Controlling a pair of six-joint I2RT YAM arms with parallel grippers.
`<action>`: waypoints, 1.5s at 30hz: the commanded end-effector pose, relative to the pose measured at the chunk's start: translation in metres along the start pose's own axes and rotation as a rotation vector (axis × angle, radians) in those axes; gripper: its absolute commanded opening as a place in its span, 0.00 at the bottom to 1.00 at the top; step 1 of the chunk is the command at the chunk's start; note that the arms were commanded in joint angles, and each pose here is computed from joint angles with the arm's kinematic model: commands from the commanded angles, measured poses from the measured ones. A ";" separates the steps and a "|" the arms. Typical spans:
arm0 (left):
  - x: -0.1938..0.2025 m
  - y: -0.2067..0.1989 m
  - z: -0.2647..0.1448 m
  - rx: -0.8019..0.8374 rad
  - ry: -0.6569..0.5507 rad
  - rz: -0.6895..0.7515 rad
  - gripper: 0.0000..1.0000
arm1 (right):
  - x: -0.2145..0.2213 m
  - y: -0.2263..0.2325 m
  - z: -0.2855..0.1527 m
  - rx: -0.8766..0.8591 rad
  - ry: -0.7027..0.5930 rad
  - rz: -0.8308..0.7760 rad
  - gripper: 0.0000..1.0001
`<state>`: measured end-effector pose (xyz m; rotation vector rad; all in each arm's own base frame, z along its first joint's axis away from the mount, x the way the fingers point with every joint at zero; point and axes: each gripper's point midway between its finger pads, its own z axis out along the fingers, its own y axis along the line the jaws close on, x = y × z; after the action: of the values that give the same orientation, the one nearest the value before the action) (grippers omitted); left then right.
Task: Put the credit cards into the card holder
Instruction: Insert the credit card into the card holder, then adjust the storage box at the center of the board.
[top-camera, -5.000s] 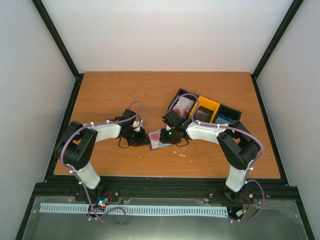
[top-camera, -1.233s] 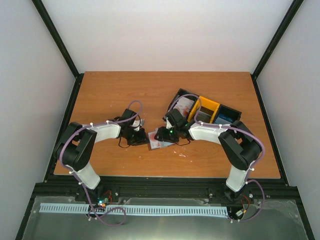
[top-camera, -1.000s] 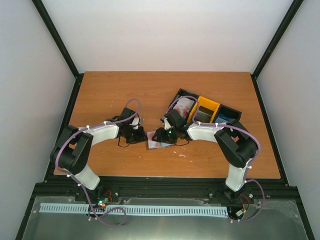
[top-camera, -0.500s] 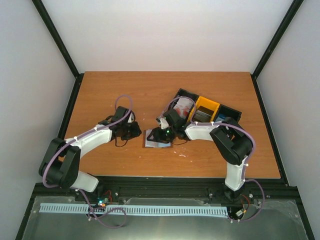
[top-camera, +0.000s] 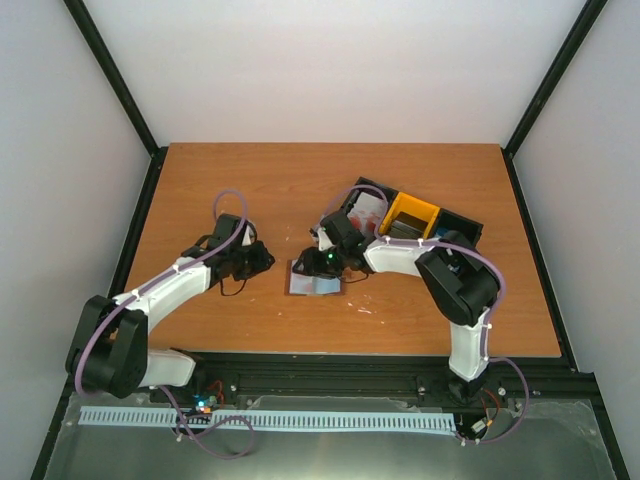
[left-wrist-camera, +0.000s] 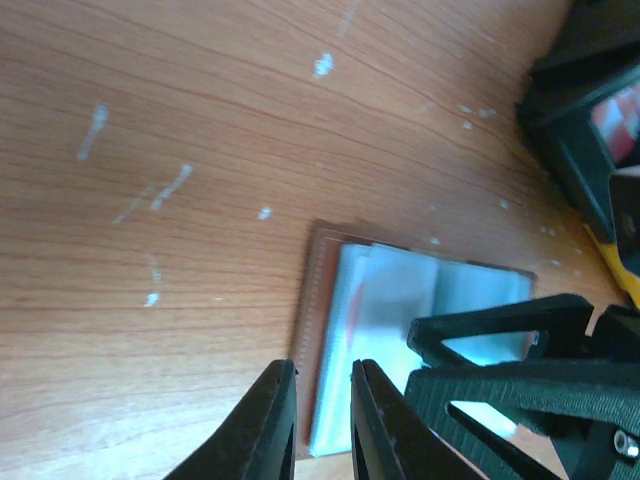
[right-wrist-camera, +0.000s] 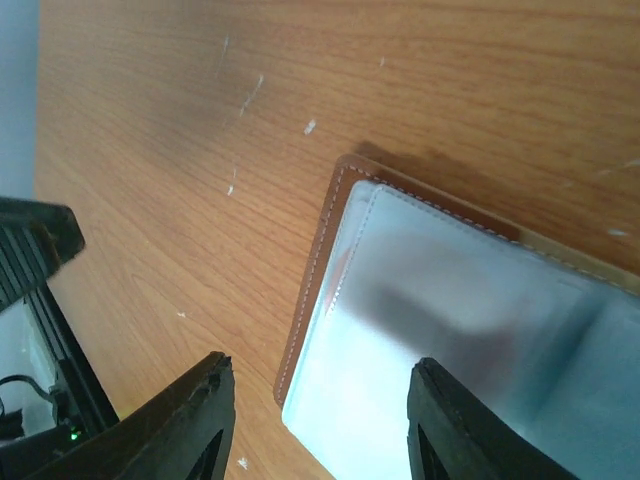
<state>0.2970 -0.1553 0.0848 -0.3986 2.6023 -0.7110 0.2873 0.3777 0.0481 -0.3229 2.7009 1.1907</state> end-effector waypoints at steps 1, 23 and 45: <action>0.001 -0.026 -0.001 0.140 0.023 0.089 0.18 | -0.026 0.018 -0.030 0.041 -0.120 -0.034 0.47; -0.007 -0.082 -0.020 0.366 0.032 0.313 0.40 | -0.054 -0.026 -0.174 0.341 -0.013 -0.442 0.45; -0.044 -0.147 -0.071 0.549 -0.188 0.665 0.61 | -0.027 -0.164 -0.313 0.746 0.062 -0.641 0.44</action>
<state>0.3226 -0.2304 0.1916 0.3801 2.2371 -1.0753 0.3516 0.0605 0.1789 -0.8339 2.4332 0.0594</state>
